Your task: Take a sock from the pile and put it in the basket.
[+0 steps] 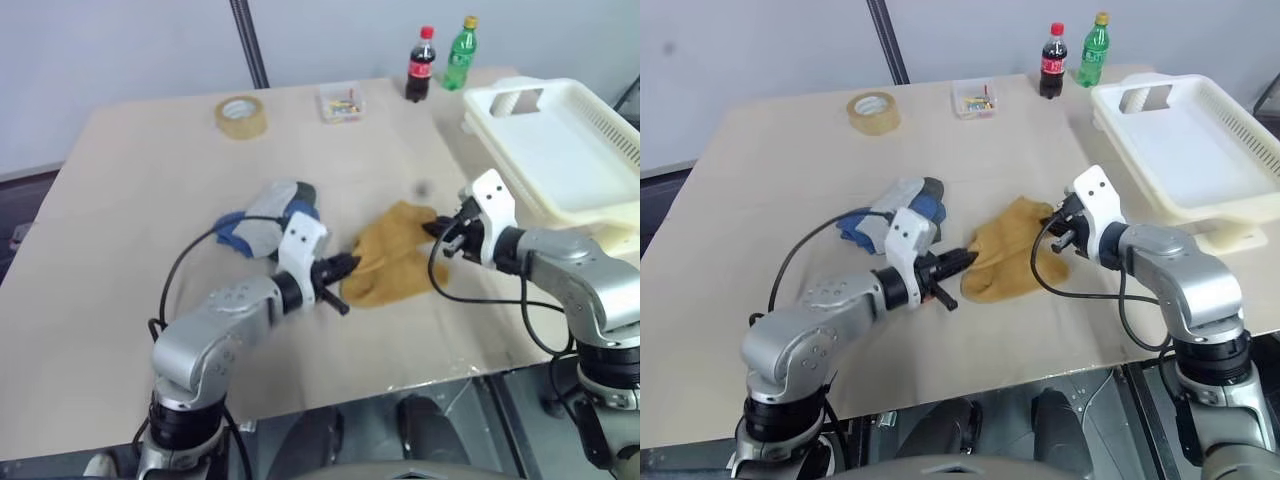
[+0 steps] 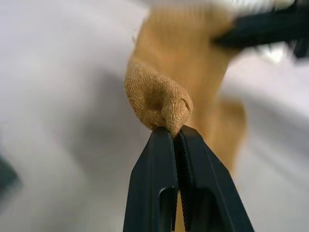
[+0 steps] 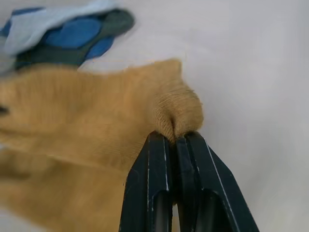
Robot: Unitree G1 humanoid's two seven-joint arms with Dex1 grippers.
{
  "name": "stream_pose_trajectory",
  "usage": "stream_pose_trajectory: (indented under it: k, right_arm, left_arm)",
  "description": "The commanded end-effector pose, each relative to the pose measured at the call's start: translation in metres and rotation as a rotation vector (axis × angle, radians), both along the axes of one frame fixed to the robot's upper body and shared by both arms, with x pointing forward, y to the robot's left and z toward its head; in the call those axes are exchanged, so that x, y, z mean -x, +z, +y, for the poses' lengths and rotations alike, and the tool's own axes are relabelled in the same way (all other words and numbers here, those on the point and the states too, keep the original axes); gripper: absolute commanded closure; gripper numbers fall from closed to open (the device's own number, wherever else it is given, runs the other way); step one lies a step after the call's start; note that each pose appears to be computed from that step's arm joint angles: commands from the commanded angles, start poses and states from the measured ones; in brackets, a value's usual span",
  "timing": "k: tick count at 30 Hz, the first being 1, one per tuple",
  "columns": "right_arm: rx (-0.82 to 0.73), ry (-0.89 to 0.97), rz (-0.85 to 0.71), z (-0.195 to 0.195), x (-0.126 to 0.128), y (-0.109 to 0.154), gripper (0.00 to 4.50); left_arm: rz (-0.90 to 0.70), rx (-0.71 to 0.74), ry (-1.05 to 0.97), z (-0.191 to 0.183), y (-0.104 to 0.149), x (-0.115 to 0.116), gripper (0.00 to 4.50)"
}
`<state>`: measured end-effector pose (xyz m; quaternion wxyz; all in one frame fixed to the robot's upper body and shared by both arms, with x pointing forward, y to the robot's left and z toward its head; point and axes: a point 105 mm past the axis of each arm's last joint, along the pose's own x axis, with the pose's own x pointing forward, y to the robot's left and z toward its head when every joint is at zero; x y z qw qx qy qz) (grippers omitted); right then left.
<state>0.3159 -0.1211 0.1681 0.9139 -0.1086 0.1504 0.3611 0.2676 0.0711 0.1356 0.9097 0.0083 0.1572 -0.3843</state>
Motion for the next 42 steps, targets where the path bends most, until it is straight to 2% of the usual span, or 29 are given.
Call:
stream_pose_trajectory:
  k: [1,4,10,23,27,28,29,30,35,38,40,42]
  right_arm:
    - [0.034,0.021,0.044,-0.003,0.014,-0.011,4.50]
    - [0.054,0.007,0.089,-0.007,0.019,-0.024,4.50]
    - [0.087,-0.021,0.128,-0.014,0.020,-0.030,4.50]
    - [0.111,-0.065,0.142,-0.026,0.018,-0.032,4.50]
    - [0.122,-0.084,0.099,-0.029,0.014,-0.029,3.08]
    - [0.135,-0.081,0.088,-0.030,0.014,-0.028,2.49]
    - [0.144,-0.077,0.080,-0.031,0.014,-0.026,2.49]
    - [0.154,-0.069,0.056,-0.031,0.013,-0.022,1.73]
    - [0.138,-0.004,-0.122,-0.019,0.008,0.006,1.73]
    - [0.139,0.046,-0.148,-0.005,0.009,0.004,1.73]
    - [0.166,0.087,-0.152,0.005,0.011,-0.007,1.73]
    - [0.177,0.113,-0.148,0.012,0.011,-0.018,1.71]
  left_arm:
    - [-0.013,0.019,-0.007,-0.008,0.001,0.014,4.46]
    - [0.003,-0.003,0.036,-0.005,-0.010,0.014,4.46]
    - [0.037,-0.013,0.075,-0.007,-0.028,0.015,4.46]
    - [0.047,-0.032,0.066,-0.009,-0.041,0.010,4.46]
    - [0.066,-0.043,0.050,-0.010,-0.048,0.011,4.50]
    - [0.069,-0.054,0.044,-0.010,-0.050,0.012,4.50]
    - [0.069,-0.064,0.040,-0.010,-0.052,0.012,4.50]
    - [0.070,-0.067,0.038,-0.010,-0.053,0.011,4.50]
    - [0.065,-0.063,0.032,-0.012,-0.054,0.008,4.50]
    - [0.065,-0.055,0.011,-0.015,-0.054,0.008,4.50]
    - [0.065,-0.044,-0.001,-0.017,-0.054,0.009,4.50]
    - [0.064,-0.037,0.001,-0.017,-0.054,0.008,3.78]
